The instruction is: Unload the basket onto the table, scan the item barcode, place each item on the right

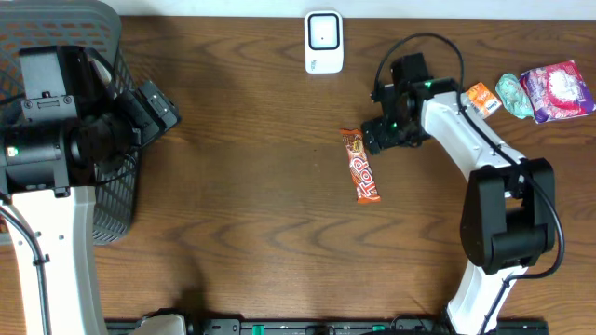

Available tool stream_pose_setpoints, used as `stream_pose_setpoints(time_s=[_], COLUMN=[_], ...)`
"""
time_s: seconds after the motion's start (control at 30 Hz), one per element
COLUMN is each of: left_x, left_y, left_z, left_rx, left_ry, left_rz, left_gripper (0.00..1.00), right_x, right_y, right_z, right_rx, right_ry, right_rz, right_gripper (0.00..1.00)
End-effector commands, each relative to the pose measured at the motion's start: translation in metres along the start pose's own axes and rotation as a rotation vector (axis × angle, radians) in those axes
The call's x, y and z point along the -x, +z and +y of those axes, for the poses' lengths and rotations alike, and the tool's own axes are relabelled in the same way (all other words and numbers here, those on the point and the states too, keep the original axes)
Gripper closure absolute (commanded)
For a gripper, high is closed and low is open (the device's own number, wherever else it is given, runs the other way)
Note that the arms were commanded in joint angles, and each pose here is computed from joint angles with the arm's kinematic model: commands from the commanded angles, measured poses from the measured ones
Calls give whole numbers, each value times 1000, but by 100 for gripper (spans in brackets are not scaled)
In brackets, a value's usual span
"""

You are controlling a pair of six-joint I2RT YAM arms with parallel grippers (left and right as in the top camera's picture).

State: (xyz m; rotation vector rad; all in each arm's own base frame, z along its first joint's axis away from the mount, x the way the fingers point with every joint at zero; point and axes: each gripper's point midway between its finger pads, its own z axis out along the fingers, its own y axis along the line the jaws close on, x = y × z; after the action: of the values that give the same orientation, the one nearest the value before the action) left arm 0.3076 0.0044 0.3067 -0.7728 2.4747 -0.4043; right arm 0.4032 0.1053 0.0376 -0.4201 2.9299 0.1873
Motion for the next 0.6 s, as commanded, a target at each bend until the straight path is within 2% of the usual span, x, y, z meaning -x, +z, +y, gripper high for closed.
stream_pose_setpoints(time_s=[0.0, 0.13, 0.2, 0.53, 0.57], left_x=[1, 1, 1, 1, 1], left_y=[-2, -2, -2, -2, -2], left_z=[2, 2, 2, 2, 2], left_rx=[10, 10, 10, 10, 10], left_ry=[6, 6, 6, 6, 6], left_rz=[-8, -8, -8, -8, -8], left_gripper=[2, 2, 2, 2, 2], right_x=[-10, -11, -11, -10, -11], right_y=[9, 10, 10, 12, 13], right_z=[2, 5, 8, 11, 11], right_rx=[11, 12, 14, 15, 15], right_ry=[29, 22, 14, 5, 6], right_rz=[23, 26, 24, 20, 22], right_gripper=[11, 10, 1, 1, 4])
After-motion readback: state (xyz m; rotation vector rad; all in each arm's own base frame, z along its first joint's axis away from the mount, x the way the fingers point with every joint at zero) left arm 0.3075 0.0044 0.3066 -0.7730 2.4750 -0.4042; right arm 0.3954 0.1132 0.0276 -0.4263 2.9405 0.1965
